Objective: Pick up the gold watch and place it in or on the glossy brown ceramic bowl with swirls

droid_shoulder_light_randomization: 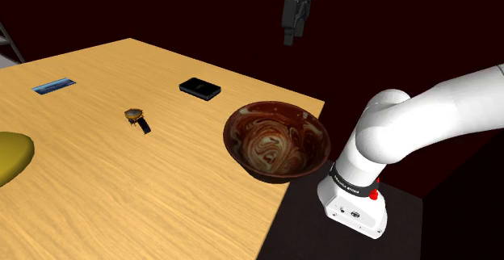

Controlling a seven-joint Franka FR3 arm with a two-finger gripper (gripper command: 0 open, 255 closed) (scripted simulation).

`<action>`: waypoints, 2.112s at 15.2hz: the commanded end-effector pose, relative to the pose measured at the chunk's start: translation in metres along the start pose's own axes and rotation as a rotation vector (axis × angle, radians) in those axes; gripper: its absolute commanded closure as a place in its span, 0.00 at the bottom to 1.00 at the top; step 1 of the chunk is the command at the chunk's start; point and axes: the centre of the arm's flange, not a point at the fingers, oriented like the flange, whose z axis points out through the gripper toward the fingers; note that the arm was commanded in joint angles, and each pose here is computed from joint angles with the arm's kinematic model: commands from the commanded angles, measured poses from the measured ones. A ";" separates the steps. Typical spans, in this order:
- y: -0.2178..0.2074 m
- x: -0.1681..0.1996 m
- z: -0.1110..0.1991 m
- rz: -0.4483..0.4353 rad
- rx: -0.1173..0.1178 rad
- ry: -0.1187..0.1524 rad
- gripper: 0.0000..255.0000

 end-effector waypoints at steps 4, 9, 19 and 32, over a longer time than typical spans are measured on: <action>-0.032 0.021 0.008 -0.003 0.002 0.006 0.00; -0.085 0.056 0.020 -0.007 0.004 0.016 0.00; -0.192 0.126 0.043 -0.015 0.010 0.036 0.00; -0.332 0.216 0.071 -0.026 0.017 0.061 0.00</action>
